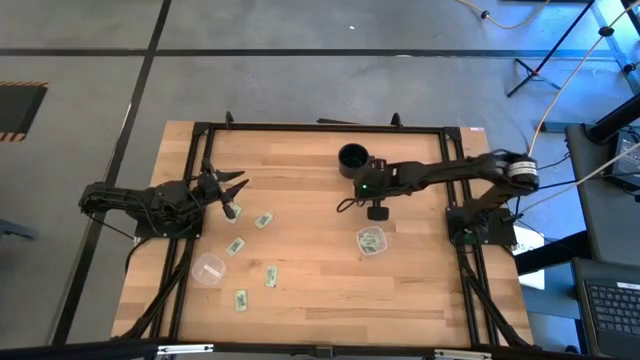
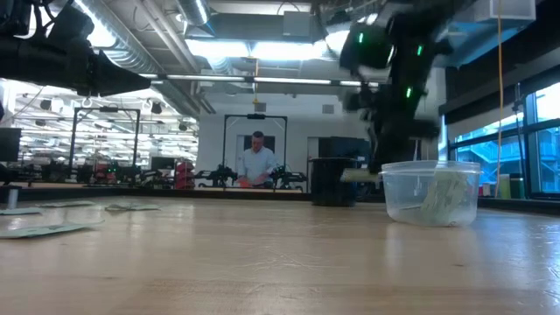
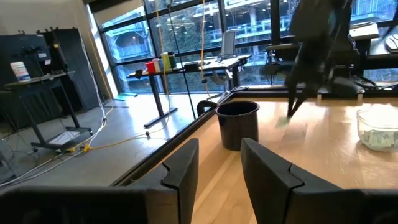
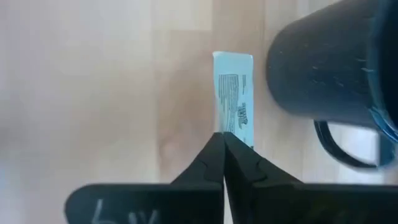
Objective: Pick and place Stevia / Truvia into bins
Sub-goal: Put the stevia packet into the right transparent container
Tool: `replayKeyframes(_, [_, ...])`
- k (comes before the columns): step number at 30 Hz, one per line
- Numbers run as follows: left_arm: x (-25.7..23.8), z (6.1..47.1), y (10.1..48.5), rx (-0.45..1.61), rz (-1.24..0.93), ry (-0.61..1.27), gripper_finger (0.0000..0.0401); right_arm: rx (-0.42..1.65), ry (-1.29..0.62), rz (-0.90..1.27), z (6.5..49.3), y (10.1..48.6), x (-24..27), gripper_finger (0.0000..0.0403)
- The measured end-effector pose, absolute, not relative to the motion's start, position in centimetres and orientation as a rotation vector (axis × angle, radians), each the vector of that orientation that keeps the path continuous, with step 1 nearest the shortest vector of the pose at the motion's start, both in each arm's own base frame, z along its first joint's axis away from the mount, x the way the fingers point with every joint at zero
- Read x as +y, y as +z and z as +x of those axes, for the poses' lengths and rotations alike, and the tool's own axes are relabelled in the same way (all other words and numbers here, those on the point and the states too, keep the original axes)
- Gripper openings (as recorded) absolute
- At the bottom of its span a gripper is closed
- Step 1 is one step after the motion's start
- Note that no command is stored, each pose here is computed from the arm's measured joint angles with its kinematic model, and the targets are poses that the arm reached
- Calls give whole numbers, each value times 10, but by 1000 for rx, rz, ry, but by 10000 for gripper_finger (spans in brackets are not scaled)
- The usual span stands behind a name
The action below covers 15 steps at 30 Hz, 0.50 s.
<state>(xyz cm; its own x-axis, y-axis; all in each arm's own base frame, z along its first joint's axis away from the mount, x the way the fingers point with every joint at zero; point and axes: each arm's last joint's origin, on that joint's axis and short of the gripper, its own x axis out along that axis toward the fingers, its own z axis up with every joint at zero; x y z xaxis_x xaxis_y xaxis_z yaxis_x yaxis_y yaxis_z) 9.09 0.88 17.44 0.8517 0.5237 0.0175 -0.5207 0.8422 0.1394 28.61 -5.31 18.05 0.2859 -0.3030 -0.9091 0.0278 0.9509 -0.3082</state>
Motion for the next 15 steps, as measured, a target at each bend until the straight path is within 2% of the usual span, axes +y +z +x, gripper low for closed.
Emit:
replayKeyframes(4, [9, 91, 174, 21, 141, 552, 116, 1193, -264, -144, 284, 230, -33, 1])
replayKeyframes(9, [9, 91, 174, 21, 141, 552, 116, 1094, -223, 253, 274, 282, -3, 0])
replayKeyframes(12, [9, 91, 174, 21, 141, 552, 116, 1060, -180, 333, 268, 294, 19, 0])
replayKeyframes(15, [9, 91, 174, 21, 141, 551, 116, 1105, -177, 373, 266, 289, 38, 0])
